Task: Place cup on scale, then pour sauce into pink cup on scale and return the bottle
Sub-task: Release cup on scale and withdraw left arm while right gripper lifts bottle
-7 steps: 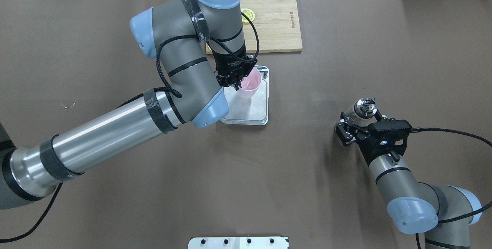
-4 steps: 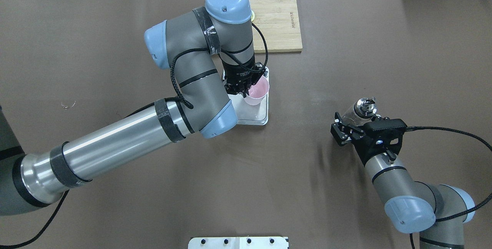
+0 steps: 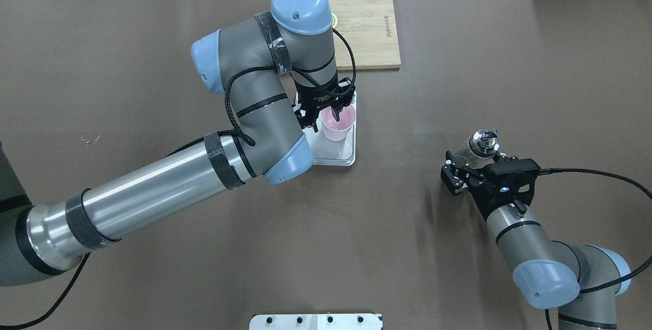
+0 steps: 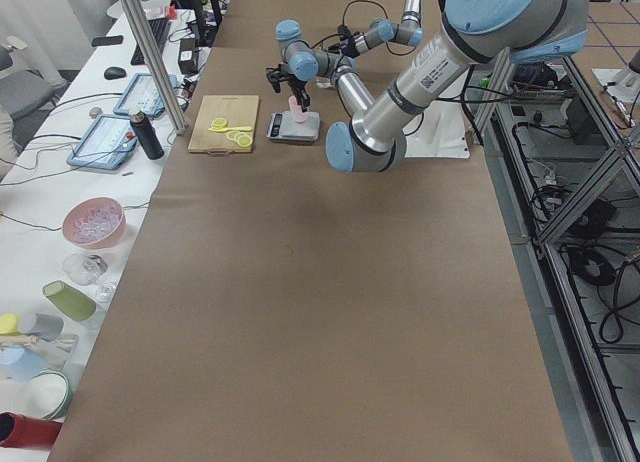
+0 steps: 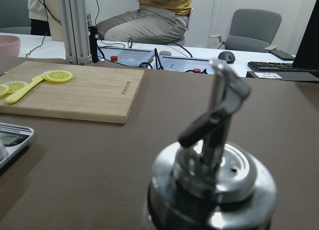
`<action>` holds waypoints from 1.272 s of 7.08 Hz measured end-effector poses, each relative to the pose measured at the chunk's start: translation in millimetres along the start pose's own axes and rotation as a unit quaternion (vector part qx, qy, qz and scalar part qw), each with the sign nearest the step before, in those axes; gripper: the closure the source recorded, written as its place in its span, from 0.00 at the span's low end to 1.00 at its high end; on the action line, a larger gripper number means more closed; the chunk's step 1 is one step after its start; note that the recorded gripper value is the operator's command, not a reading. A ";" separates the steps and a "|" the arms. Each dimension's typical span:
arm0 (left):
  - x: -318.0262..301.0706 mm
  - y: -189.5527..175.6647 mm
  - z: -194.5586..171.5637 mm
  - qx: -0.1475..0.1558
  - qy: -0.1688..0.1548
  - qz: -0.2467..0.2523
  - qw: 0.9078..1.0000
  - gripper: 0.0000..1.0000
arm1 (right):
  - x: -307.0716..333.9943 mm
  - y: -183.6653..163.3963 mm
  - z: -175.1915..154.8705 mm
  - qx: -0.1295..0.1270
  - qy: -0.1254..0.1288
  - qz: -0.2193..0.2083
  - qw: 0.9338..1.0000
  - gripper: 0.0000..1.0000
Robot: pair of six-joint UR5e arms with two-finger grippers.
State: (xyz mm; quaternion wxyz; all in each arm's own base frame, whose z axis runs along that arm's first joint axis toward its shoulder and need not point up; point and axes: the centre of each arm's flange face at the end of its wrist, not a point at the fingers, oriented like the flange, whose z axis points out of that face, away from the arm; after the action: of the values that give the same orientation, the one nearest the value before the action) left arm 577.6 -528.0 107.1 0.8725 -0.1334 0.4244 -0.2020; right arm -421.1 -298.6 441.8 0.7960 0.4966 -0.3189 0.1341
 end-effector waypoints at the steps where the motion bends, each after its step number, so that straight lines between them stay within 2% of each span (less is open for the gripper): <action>1: -0.4 -6.7 -12.0 0.001 0.006 -0.002 1.000 0.02 | 1.4 0.8 0.3 0.000 0.001 -0.001 1.000 0.52; 2: -4.5 -15.2 -24.5 -0.002 0.009 0.006 1.000 0.02 | 1.6 1.1 0.3 0.000 0.001 -0.002 1.000 0.81; 3: -16.4 -23.4 -33.1 -0.006 0.009 0.039 0.999 0.02 | 1.3 0.2 -0.1 0.000 0.001 -0.001 1.000 1.00; 5: -53.9 -38.2 -51.4 -0.006 -0.007 0.134 0.991 0.02 | -0.7 -12.8 -7.3 0.003 -0.005 -0.001 1.000 1.00; 7: -98.8 -59.6 -74.1 0.004 -0.030 0.186 0.982 0.02 | -6.5 -42.6 -23.0 0.002 -0.006 -0.011 1.000 1.00; 9: -156.1 -87.1 -99.5 0.020 -0.037 0.245 0.968 0.02 | -23.4 -95.7 -29.4 -0.018 0.016 -0.034 0.999 1.00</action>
State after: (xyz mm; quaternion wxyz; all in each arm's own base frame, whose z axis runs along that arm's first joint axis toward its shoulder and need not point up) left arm 390.6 -538.3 189.4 0.9130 -0.0146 0.4074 0.0148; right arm -377.1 -315.4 350.4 0.8138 0.4907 -0.2915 0.1096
